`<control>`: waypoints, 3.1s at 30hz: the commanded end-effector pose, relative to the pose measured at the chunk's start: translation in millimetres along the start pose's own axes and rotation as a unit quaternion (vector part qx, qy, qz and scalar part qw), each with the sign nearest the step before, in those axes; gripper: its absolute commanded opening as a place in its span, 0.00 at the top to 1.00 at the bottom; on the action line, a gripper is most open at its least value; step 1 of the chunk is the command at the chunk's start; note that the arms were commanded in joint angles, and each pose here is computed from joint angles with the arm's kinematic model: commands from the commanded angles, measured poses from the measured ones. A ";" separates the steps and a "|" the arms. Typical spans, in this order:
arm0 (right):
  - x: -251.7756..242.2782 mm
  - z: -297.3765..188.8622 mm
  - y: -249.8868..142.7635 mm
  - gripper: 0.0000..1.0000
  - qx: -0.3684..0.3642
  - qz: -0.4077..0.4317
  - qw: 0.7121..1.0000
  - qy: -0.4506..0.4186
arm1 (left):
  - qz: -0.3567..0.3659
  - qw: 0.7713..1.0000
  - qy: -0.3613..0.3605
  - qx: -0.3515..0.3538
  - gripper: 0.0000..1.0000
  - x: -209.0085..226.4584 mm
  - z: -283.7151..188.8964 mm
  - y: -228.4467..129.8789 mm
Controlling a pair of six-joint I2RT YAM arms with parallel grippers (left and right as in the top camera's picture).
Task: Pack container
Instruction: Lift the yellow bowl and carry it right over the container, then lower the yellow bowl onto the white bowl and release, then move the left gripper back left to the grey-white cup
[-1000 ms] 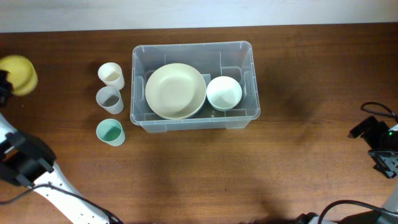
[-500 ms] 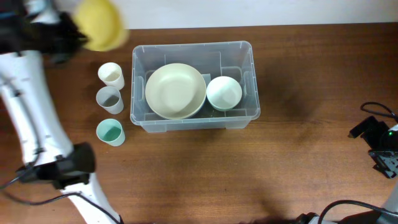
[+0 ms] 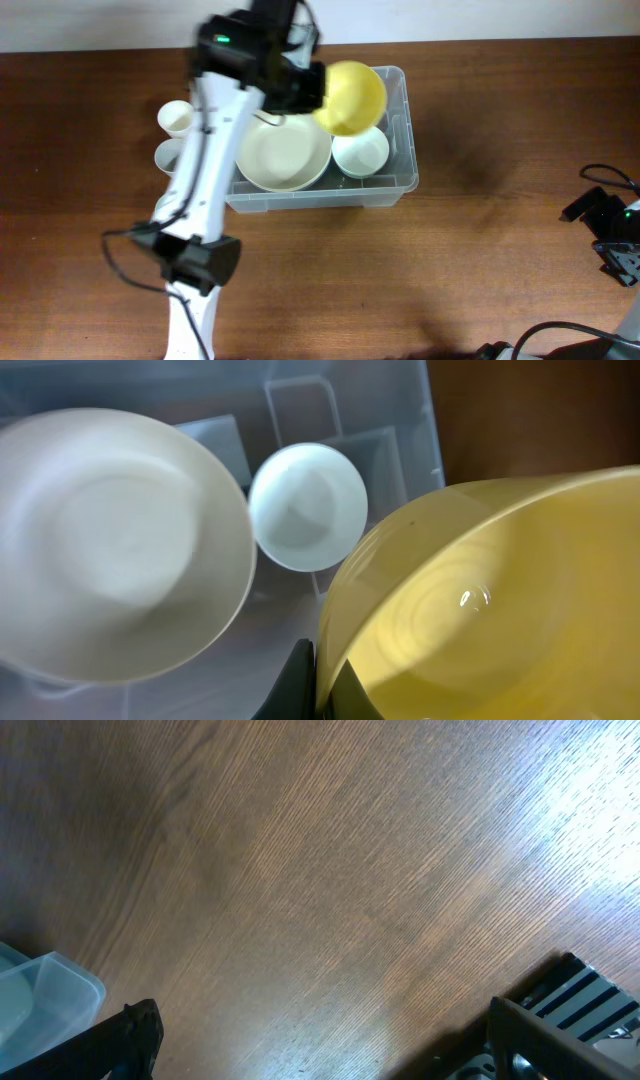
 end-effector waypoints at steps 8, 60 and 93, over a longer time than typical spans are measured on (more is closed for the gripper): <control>0.2 -0.3 0.4 0.01 -0.002 0.005 1.000 0.003 | -0.005 0.997 0.062 0.048 0.99 21.0 97.8 0.5; 0.2 -0.3 0.4 0.01 -0.002 0.005 1.000 0.003 | -0.061 0.984 0.094 -0.139 0.01 107.2 -55.7 71.9; 0.2 -0.3 0.4 0.01 -0.002 0.005 1.000 0.003 | -0.330 0.922 0.191 0.065 0.01 371.5 -46.6 -45.0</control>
Point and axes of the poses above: each gripper's point midway between its finger pads, its own z axis out along the fingers, its own x axis along the line the jaws close on, y = z × x, the point moved 1 cm from there along -z, back along the fingers, and after that the axes turned 7 degrees about -z, right-handed, at the moved point
